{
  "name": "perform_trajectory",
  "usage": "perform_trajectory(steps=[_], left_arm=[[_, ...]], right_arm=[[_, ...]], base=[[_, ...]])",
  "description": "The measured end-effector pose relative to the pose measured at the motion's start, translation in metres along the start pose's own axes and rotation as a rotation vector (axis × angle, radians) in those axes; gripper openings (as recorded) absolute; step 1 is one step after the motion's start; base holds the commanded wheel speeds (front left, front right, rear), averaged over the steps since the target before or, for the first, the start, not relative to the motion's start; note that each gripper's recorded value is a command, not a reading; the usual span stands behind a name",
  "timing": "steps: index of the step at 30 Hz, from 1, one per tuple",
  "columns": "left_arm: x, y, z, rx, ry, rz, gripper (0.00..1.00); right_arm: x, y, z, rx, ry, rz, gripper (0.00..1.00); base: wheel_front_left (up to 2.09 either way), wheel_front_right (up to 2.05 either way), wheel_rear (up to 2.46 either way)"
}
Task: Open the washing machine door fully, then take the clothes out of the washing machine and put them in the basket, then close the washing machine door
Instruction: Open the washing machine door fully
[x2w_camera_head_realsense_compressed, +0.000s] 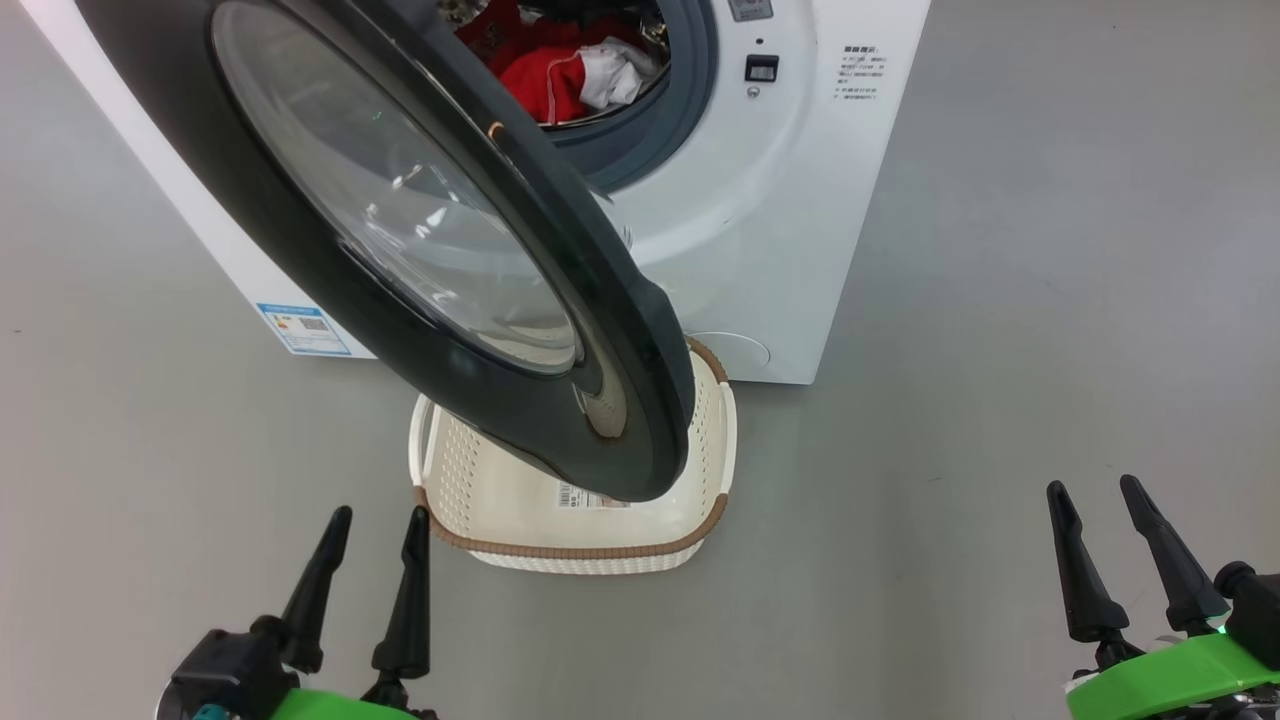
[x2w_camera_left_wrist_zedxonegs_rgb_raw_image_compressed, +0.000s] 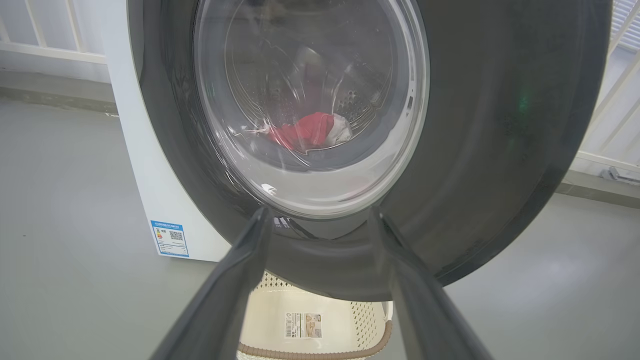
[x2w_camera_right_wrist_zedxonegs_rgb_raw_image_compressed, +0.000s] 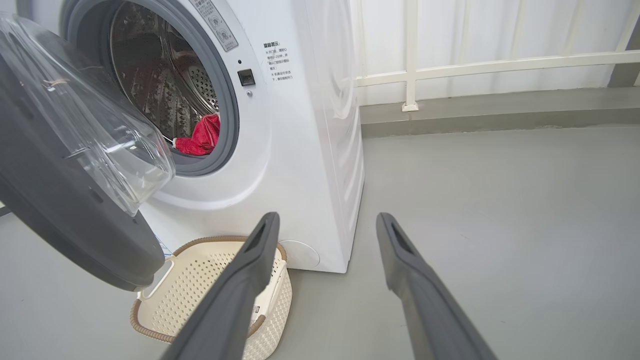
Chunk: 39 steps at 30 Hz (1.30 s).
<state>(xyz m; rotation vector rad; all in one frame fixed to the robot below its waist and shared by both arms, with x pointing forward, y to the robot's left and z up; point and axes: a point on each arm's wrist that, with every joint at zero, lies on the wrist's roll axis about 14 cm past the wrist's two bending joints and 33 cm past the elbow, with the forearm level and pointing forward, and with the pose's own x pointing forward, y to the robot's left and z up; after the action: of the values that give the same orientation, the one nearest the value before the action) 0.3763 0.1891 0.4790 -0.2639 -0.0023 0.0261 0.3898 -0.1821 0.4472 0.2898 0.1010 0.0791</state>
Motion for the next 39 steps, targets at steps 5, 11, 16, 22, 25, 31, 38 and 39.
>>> perform_trajectory(steps=[5, 11, 16, 22, 25, 31, 38, 39], left_arm=[[-0.001, -0.001, 0.000, 0.000, -0.001, -0.003, 1.00], [-0.002, -0.002, 0.002, 0.000, -0.005, -0.005, 1.00], [-0.005, -0.003, 0.004, 0.001, -0.010, -0.003, 1.00], [-0.011, -0.002, 0.003, 0.000, -0.006, 0.003, 1.00], [-0.014, -0.001, 0.002, -0.008, -0.003, 0.009, 1.00], [-0.017, 0.000, 0.002, -0.014, -0.004, 0.020, 1.00], [-0.021, 0.001, 0.001, -0.025, 0.002, 0.029, 1.00], [-0.022, 0.002, 0.001, -0.026, 0.003, 0.033, 1.00]], right_arm=[[0.000, 0.000, 0.002, -0.005, -0.004, 0.000, 1.00], [0.001, 0.003, 0.001, -0.002, -0.003, 0.008, 1.00], [0.005, 0.013, 0.003, 0.047, -0.012, 0.032, 0.24], [0.025, 0.048, 0.020, 0.113, -0.061, 0.134, 0.00], [0.038, 0.070, 0.032, 0.138, -0.094, 0.202, 0.00], [0.061, 0.120, 0.051, 0.195, -0.131, 0.345, 0.00], [0.077, 0.165, 0.056, 0.223, -0.114, 0.477, 0.00], [0.079, 0.171, 0.056, 0.225, -0.107, 0.497, 0.00]], base=[[0.00, 0.00, 0.00], [0.00, 0.00, 0.00], [0.00, 0.00, 0.00], [0.00, 0.00, 0.00], [0.00, 0.00, 0.00], [0.00, 0.00, 0.00], [0.00, 0.00, 0.00], [0.00, 0.00, 0.00]])
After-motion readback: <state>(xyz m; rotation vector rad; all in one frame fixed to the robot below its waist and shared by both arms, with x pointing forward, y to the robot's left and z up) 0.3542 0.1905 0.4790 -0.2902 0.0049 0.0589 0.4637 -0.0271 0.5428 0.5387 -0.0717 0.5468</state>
